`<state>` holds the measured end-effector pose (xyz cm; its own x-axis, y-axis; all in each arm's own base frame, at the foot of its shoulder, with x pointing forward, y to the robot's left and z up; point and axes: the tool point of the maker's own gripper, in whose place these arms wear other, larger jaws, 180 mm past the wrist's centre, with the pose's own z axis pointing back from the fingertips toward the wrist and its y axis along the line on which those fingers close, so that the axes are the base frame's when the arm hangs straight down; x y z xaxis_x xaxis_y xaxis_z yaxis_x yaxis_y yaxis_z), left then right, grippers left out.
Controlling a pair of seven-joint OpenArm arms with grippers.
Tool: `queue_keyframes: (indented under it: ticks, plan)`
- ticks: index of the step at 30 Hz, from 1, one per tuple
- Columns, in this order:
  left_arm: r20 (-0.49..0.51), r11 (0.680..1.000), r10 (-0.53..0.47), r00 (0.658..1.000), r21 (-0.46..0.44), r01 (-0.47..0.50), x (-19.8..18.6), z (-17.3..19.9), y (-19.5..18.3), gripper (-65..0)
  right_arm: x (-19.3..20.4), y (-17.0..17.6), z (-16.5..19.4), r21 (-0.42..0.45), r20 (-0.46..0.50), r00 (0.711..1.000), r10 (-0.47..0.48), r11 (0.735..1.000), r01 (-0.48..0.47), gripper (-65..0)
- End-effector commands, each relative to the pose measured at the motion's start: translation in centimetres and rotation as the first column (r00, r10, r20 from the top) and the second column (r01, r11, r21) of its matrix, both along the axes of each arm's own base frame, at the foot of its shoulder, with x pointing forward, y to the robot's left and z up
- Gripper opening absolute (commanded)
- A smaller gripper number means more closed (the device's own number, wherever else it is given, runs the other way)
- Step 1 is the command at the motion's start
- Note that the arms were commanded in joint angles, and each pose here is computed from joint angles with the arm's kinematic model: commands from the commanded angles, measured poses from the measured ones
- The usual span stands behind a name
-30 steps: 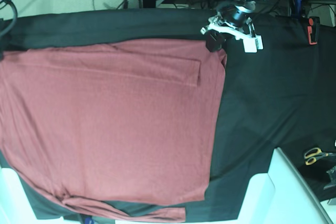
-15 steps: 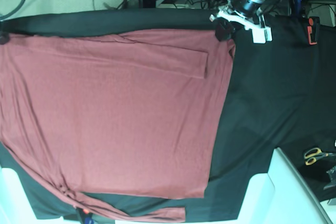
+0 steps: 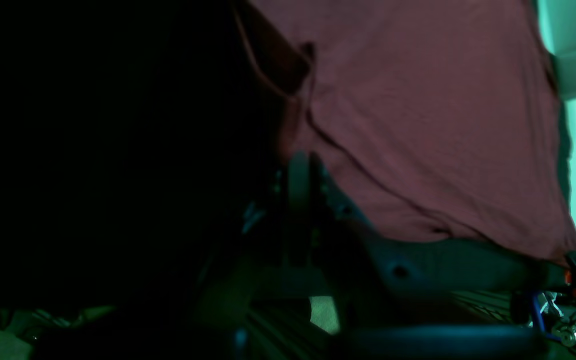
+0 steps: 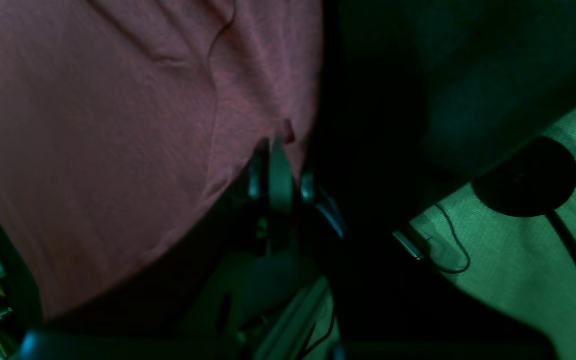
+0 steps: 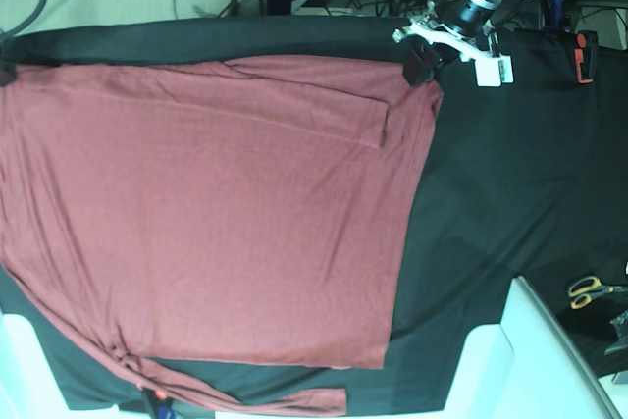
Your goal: Fold the T-shirt properly
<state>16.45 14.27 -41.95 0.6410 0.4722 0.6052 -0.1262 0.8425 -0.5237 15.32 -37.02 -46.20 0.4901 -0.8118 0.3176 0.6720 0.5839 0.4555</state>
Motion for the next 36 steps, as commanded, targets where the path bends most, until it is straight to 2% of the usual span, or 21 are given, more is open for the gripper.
queue_keyframes:
  ticks: [1,8,11,15,18,21,26,31,36]
  plan:
    - [0.030,1.000,0.002,1.000,-0.009,-0.002,0.3,0.8,-0.1,-65.0,1.6,-0.9,1.3,-0.038,0.030,0.999,0.018,0.999,-0.017,-64.8]
    - [0.012,0.998,0.062,0.998,0.024,-0.063,1.5,0.5,0.9,-65.0,5.2,0.3,1.5,0.021,0.017,0.999,-0.041,0.999,0.041,-64.8]
    - [0.025,0.997,0.079,0.997,-0.009,-0.079,2.5,0.7,0.8,-65.0,6.3,0.0,1.9,0.030,0.009,0.998,-0.070,0.997,0.070,-64.8]
    - [0.007,0.990,0.121,0.993,-0.070,-0.121,3.4,0.2,1.2,-65.0,8.0,0.3,2.3,0.032,0.000,0.999,-0.055,0.998,0.055,-64.8]
    - [-0.068,0.991,0.073,0.995,-0.106,-0.080,4.2,-0.8,0.6,-65.0,8.9,-0.3,2.9,0.036,0.000,0.996,-0.087,0.996,0.087,-64.8]
    - [-0.101,0.991,0.037,0.994,-0.126,-0.050,5.2,-1.2,0.0,-65.0,9.6,-0.6,2.7,0.065,-0.008,0.994,-0.110,0.992,0.110,-64.8]
    - [-0.061,0.987,0.040,0.997,-0.150,-0.048,7.3,-0.3,-0.7,-65.0,9.7,-1.6,1.9,0.097,-0.038,0.991,-0.128,0.987,0.131,-64.8]
    - [-0.048,0.987,0.045,0.998,-0.150,-0.052,8.2,-0.1,-0.6,-65.0,10.8,-2.3,2.3,0.111,-0.029,0.990,-0.135,0.984,0.138,-64.8]
    - [-0.049,0.987,0.053,0.997,-0.149,-0.059,9.0,-0.4,-0.3,-65.0,12.7,-1.7,2.0,0.092,-0.055,0.996,-0.068,0.993,0.072,-64.8]
